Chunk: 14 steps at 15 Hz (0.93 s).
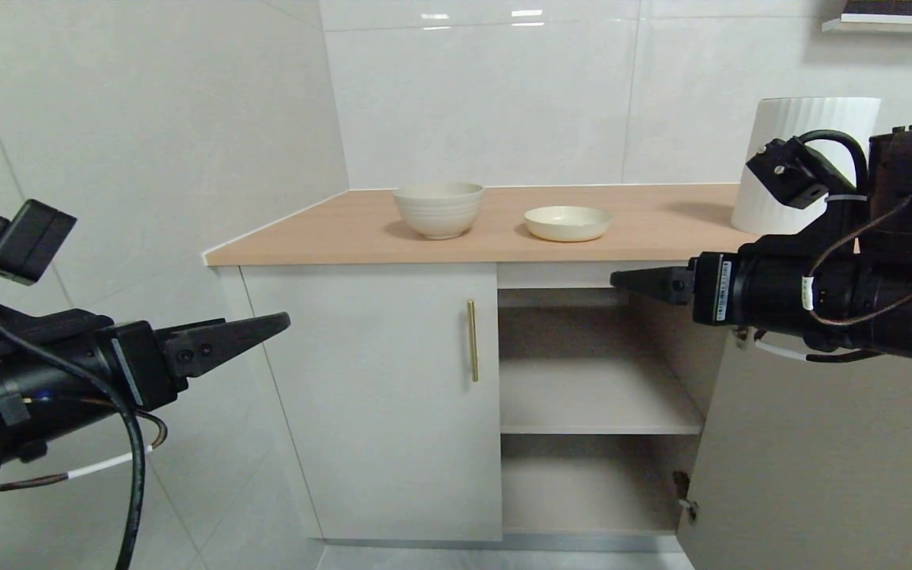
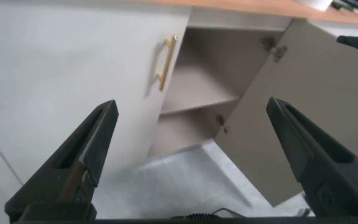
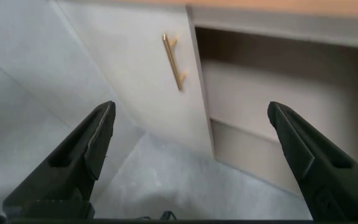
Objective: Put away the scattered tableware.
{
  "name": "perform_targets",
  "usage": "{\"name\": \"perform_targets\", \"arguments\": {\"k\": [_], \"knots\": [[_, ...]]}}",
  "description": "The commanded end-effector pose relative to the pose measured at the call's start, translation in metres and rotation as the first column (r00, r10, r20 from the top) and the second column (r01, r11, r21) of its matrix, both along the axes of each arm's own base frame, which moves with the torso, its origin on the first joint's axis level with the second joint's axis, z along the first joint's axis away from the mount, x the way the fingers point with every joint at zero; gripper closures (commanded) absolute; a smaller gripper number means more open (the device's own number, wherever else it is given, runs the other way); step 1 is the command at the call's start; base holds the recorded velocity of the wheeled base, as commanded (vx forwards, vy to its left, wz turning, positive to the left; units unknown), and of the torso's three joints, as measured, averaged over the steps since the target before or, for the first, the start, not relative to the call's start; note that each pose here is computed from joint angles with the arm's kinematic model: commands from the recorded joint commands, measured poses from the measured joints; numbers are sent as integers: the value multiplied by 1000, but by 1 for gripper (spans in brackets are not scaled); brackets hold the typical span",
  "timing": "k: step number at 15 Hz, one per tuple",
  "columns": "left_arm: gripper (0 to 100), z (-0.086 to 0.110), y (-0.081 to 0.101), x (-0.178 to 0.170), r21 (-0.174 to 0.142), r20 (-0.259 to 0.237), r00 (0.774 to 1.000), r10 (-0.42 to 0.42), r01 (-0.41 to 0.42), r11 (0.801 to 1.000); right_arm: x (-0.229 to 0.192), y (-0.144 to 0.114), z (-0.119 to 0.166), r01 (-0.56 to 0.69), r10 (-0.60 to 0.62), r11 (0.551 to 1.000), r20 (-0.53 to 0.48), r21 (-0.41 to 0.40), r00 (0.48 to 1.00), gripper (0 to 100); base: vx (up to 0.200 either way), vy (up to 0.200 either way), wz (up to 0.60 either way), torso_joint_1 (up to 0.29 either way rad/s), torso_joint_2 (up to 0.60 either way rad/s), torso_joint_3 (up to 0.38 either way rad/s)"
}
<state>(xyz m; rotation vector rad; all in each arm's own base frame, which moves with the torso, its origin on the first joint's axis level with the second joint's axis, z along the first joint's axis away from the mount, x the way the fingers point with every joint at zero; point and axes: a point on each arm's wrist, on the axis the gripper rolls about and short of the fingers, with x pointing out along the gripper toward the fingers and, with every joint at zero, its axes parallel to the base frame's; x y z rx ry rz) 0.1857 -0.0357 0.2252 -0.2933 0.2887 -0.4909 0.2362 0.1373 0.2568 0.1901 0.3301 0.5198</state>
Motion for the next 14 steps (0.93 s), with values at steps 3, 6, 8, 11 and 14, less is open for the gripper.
{"name": "perform_targets", "arguments": {"k": [3, 6, 8, 11, 14], "knots": [[0, -3, 0, 3, 1, -14, 1000, 2, -2, 1000, -3, 1, 1, -10, 11, 1000, -4, 14, 1000, 0, 200, 0, 0, 4, 4, -6], [0, -3, 0, 6, 2, -20, 1000, 5, -5, 1000, -4, 1, 2, -12, 12, 1000, -4, 17, 1000, 0, 200, 0, 0, -1, 4, -2], [0, -3, 0, 6, 0, -21, 1000, 3, -3, 1000, -4, 1, 1, -12, 12, 1000, -4, 17, 1000, 0, 200, 0, 0, 5, 10, 2], [0, -1, 0, 5, -34, -25, 1000, 11, -12, 999, -8, -2, 4, -12, 12, 1000, 5, 22, 1000, 0, 0, 0, 0, 0, 0, 0], [0, 2, 0, 5, -54, -26, 1000, 15, -16, 998, -10, -3, 2, -12, 12, 1000, 9, 22, 1000, 0, 0, 0, 0, 0, 0, 0]]}}
